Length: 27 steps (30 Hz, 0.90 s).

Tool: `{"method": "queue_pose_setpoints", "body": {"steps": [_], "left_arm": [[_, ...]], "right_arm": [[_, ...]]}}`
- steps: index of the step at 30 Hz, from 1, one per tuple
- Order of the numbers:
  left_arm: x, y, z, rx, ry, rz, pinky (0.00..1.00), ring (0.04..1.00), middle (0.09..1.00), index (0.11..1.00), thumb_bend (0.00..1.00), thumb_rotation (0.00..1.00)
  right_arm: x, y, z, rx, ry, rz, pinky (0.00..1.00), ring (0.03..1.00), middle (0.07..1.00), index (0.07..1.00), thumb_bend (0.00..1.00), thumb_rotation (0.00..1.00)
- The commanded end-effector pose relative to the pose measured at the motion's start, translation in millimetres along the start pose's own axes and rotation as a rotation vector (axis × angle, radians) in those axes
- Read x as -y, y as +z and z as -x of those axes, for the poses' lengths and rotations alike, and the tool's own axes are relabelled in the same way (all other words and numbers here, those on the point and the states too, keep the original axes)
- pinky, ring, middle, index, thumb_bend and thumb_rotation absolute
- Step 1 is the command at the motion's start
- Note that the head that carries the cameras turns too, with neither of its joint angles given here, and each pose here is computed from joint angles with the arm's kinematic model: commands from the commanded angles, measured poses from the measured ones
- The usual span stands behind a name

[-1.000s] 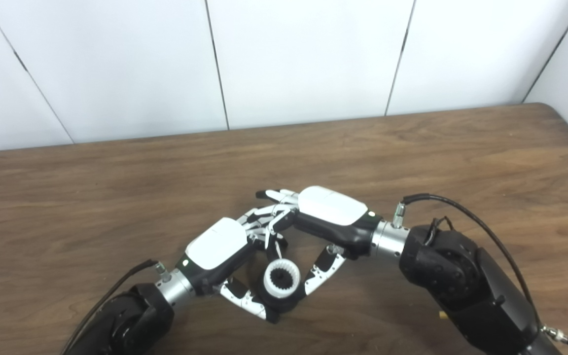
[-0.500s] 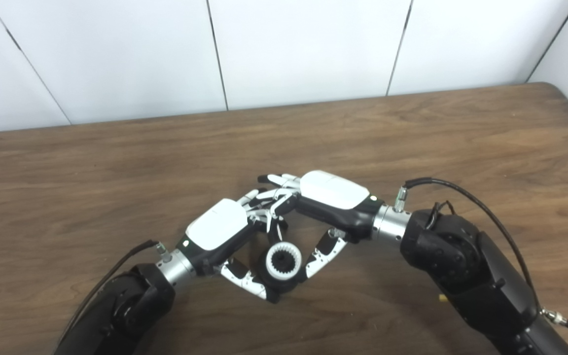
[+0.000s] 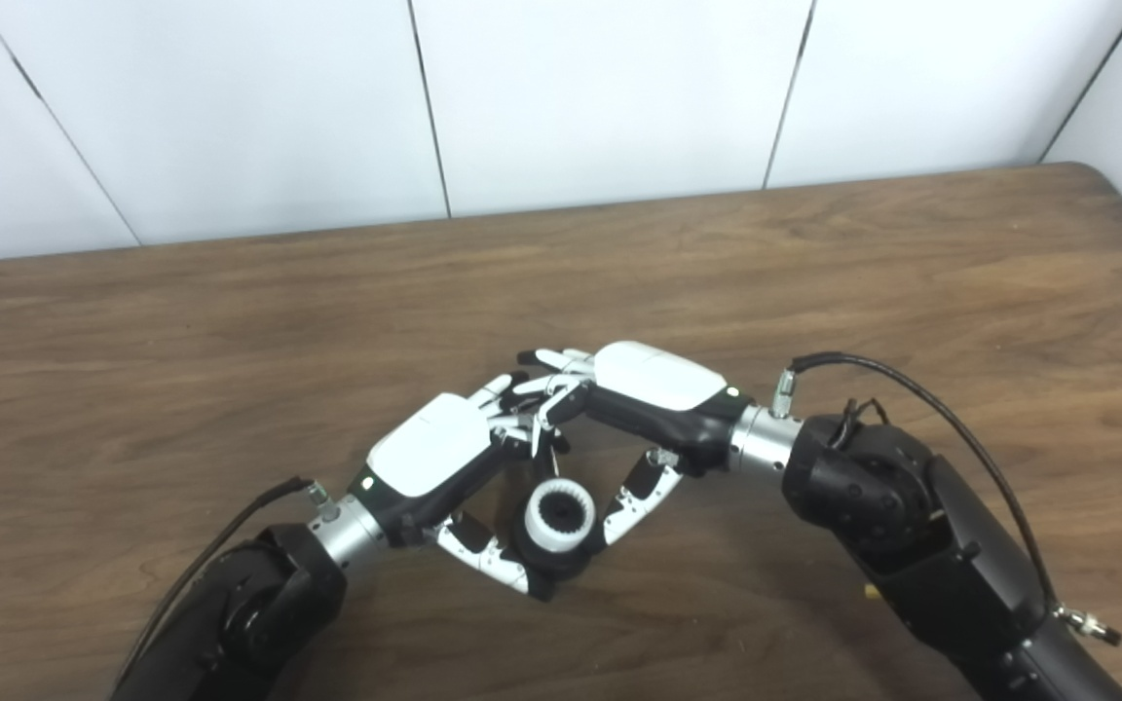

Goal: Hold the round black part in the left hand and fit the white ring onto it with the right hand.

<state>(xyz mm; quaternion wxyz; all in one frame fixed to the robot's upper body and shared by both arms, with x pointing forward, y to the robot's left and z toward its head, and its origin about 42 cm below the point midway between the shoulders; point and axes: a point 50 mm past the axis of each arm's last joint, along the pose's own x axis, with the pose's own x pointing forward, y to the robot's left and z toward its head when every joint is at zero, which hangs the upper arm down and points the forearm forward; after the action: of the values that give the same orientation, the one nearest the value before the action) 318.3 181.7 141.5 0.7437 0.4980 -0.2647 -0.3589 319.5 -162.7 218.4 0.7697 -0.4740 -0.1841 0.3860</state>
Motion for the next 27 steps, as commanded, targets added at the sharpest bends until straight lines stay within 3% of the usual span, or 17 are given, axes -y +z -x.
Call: {"method": "queue_pose_setpoints", "body": {"steps": [1, 15, 27], "left_arm": [[-16.9, 8.2, -8.1, 0.052, 0.063, -0.023, 1.00, 0.927, 0.745, 0.482, 0.52, 0.05], [-12.7, 9.6, -11.4, 0.050, 0.049, -0.022, 1.00, 0.936, 0.758, 0.482, 0.52, 0.05], [-9.6, 8.8, -15.6, 0.047, 0.054, -0.022, 1.00, 0.942, 0.756, 0.482, 0.52, 0.05]], "right_arm": [[19.8, 3.7, -5.6, 0.037, -0.072, 0.041, 1.00, 1.000, 0.870, 0.481, 0.52, 0.13], [16.5, 10.6, -1.9, 0.052, -0.053, 0.039, 1.00, 1.000, 0.867, 0.481, 0.52, 0.13], [31.0, 15.7, 5.6, 0.051, 0.013, 0.039, 1.00, 1.000, 0.905, 0.489, 0.52, 0.14]]}}
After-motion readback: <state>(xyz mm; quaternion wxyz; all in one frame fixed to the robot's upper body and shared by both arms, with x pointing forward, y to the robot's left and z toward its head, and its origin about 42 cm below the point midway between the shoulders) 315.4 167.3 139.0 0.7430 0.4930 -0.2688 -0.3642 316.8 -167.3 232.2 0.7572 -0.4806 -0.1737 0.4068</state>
